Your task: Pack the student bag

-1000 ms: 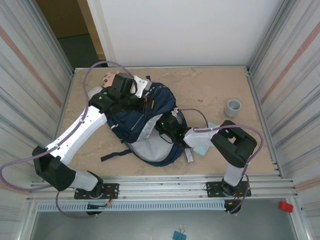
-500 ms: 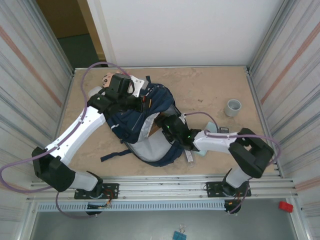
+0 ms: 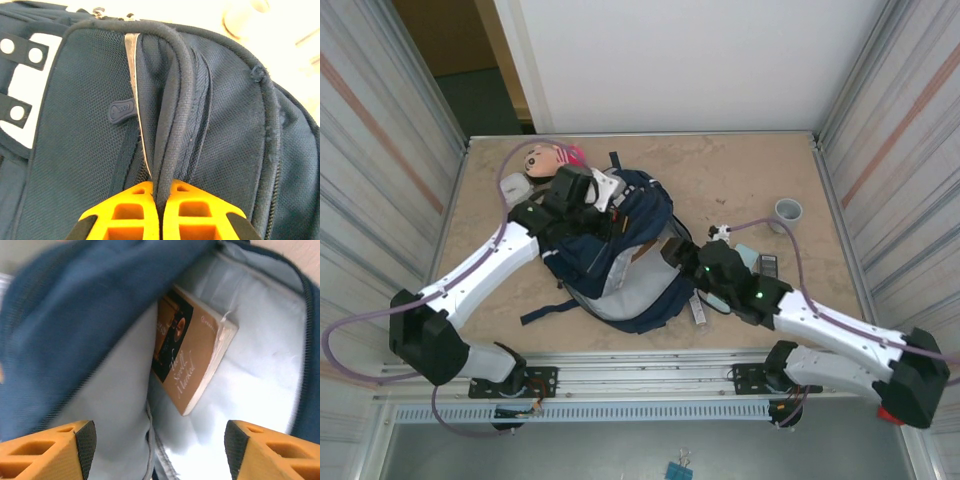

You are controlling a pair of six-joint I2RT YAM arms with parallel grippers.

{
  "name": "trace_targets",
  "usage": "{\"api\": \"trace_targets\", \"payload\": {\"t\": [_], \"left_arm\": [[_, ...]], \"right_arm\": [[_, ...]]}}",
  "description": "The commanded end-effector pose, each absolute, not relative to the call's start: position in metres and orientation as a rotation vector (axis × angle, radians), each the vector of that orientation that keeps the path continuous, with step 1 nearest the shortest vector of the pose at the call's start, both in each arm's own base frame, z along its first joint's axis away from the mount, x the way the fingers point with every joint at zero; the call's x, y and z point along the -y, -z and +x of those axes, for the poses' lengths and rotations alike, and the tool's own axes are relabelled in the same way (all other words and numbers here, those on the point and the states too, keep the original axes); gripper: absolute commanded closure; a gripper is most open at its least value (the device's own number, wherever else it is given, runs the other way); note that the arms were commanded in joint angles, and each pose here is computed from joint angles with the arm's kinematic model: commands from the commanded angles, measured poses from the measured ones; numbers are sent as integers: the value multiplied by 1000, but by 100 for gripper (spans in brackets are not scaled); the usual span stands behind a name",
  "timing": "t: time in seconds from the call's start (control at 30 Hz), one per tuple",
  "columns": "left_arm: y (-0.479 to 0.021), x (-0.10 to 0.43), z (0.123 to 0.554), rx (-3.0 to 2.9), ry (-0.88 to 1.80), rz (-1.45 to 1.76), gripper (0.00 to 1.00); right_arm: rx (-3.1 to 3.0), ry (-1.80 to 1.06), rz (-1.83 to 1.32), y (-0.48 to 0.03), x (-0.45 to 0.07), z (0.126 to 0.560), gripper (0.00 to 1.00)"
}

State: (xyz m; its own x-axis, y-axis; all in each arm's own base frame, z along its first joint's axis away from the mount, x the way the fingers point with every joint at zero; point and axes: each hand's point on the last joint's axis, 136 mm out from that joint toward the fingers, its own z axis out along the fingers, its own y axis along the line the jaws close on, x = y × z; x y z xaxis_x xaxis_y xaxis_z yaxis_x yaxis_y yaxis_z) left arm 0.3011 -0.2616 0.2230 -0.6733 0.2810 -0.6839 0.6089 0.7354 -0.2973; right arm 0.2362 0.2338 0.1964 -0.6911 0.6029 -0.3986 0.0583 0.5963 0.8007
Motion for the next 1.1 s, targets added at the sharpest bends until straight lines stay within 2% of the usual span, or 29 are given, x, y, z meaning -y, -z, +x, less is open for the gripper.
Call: {"api": "trace_targets", "payload": {"t": [0.0,0.17,0.33,0.43,0.5,0.67,0.8,1.07], "left_arm": [[-204,268,296,-2296,611,753,100],[-144,298,275,-2386,594,874,96],[-107,321,262,-2448,601,948,82],[-120,329,263,-2420,634,936,62],[-140,328,268,-2377,638,905,45],[-191,303,278,-2313,688,736,25],[-207,263,285,-2300,703,543,20],[-180,183,278,-2385,762,148,19]], "right_arm": [[-2182,-809,297,-183,-201,227,31],[-2128,-744,168,-190,-177,218,31],[-2082,-758,26,-196,-172,210,30],[-2078,-743,-103,-198,-175,204,30],[-2075,-710,-217,-201,-179,201,29],[-2093,-629,-557,-208,-198,191,22],[-2128,-576,-872,-193,-231,178,17],[-2051,-417,-1512,-141,-310,147,11]]}}
